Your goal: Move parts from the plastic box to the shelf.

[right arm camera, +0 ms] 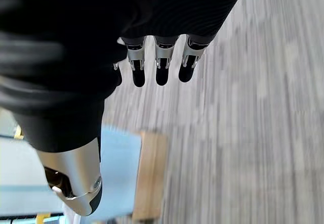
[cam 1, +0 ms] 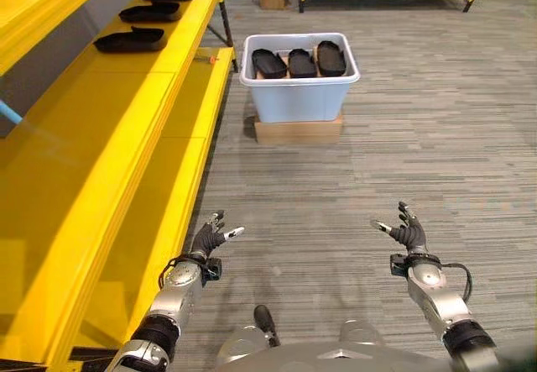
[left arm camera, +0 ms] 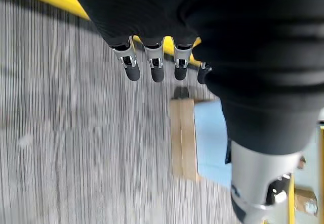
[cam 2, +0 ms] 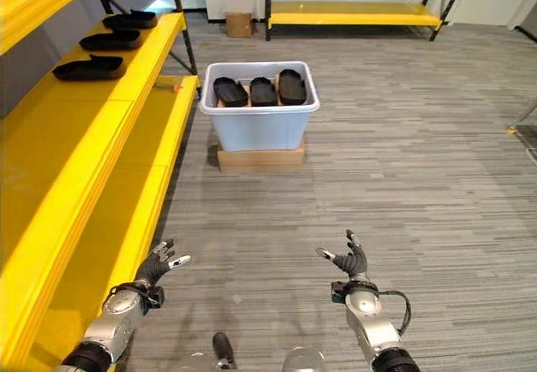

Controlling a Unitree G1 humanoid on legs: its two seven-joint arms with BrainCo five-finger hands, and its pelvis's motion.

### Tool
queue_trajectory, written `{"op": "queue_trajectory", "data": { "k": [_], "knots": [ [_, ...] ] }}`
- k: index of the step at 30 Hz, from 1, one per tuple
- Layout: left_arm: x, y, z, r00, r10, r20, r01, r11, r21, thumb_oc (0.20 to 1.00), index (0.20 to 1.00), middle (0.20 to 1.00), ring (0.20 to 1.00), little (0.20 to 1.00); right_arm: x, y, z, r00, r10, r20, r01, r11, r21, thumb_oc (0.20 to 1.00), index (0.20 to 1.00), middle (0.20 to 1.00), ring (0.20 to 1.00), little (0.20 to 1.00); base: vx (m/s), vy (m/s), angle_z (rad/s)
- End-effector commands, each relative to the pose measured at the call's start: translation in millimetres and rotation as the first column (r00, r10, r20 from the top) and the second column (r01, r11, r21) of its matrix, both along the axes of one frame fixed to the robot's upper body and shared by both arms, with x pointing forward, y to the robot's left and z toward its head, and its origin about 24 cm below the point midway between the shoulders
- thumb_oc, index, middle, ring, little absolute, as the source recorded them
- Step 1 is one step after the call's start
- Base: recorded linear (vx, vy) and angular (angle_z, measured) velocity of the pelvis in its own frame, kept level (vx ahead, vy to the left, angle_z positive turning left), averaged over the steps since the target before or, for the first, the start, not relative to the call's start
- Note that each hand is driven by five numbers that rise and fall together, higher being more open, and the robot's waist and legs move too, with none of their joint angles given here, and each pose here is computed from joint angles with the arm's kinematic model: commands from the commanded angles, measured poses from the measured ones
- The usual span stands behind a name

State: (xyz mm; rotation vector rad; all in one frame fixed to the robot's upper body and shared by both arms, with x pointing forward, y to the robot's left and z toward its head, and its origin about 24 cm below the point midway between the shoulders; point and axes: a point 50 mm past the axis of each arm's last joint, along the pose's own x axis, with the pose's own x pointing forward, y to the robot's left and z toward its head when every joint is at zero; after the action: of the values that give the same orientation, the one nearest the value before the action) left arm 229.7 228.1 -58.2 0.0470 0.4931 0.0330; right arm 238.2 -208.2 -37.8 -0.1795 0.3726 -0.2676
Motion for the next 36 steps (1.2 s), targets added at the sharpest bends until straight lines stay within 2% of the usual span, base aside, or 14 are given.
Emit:
{"op": "queue_trajectory", "data": {
  "k": [1,6,11,18,28,36],
  "knots": [
    [11.4,-13.5,15.5,0.992,-0.085,0.097,0.082,0.996,0.028,1.0,1.0,1.0,1.0,1.0,21.8,-6.2,30.3,0.982,-0.06,0.177,0.064,0.998,-0.02,1.0,1.0,1.0,1.0,1.0,0.18,0.251,0.04],
    [9.2,-21.3,13.6,0.986,-0.135,0.094,0.134,0.991,0.021,1.0,1.0,1.0,1.0,1.0,27.3,-2.3,31.2,0.979,-0.077,0.191,0.084,0.996,-0.029,1.0,1.0,1.0,1.0,1.0,0.2,0.191,-0.1],
    [10.9,-22.8,21.7,0.981,-0.155,0.114,0.154,0.988,0.021,1.0,1.0,1.0,1.0,1.0,29.5,-10.5,40.2,0.972,-0.08,0.22,0.09,0.995,-0.038,1.0,1.0,1.0,1.0,1.0,0.28,-0.166,-0.29],
    [5.1,-37.7,21.2,0.953,-0.274,0.126,0.272,0.962,0.036,1.0,1.0,1.0,1.0,1.0,16.0,-30.5,36.0,0.948,-0.224,0.225,0.246,0.967,-0.07,1.0,1.0,1.0,1.0,1.0,0.41,-0.236,0.28],
    [1.7,-53.7,14.8,0.956,-0.259,0.135,0.277,0.95,-0.14,1.0,1.0,1.0,1.0,1.0,7.2,-49.8,33.7,0.968,-0.16,0.195,0.189,0.972,-0.138,1.0,1.0,1.0,1.0,1.0,0.42,-0.288,0.34],
    [0.2,-50.4,6.5,0.972,-0.221,0.08,0.231,0.962,-0.146,1.0,1.0,1.0,1.0,1.0,6.3,-62.5,41.8,0.942,-0.235,0.238,0.267,0.957,-0.114,1.0,1.0,1.0,1.0,1.0,0.24,-0.106,0.32]
  ]
}}
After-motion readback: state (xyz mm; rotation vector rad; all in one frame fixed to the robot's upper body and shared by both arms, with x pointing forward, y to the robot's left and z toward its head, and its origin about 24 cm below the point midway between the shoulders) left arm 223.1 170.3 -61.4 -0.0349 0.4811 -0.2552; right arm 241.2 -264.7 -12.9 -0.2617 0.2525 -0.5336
